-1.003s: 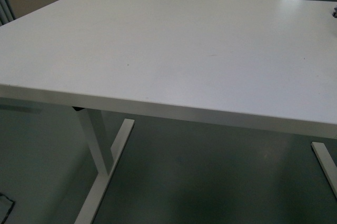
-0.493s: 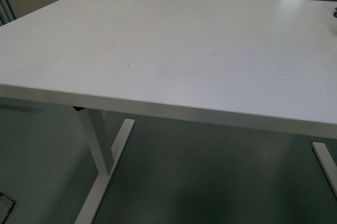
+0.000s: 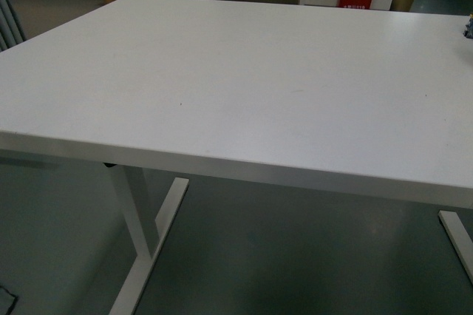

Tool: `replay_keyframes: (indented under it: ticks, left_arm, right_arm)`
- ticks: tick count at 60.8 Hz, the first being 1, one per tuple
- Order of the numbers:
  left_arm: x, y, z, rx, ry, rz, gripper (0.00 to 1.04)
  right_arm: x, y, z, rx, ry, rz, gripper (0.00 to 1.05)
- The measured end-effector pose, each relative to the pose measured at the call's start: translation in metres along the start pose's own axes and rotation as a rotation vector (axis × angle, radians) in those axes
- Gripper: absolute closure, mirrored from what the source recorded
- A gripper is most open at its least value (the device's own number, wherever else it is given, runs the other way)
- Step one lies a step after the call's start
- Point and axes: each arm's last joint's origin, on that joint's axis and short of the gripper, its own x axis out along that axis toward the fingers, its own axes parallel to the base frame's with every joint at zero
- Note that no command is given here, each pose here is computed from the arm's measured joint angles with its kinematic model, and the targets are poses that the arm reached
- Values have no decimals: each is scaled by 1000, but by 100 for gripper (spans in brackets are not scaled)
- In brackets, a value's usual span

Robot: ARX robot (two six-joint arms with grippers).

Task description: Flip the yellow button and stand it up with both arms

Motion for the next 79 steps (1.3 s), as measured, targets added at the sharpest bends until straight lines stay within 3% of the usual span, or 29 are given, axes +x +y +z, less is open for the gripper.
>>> replay_keyframes:
  ticks: [16,33,42,57,66,79]
  left_arm:
    - [0,0,0,0,0,0,6]
    - [0,0,0,0,0,0,6]
    - [0,0,0,0,0,0,6]
    - [0,0,0,0,0,0,6]
    - [0,0,0,0,0,0,6]
    - [0,0,0,0,0,0,6]
  right_arm:
    - [-104,2,-7,135,-87,157,7]
    - [-223,26,-57,295,-170,328,7]
    - [-262,54,-104,86,-487,80,33]
    - [-267,93,-201,17,-487,78,75]
    - [-261,93,-227,14,-478,71,100]
    - [-258,93,-242,11,-486,72,101]
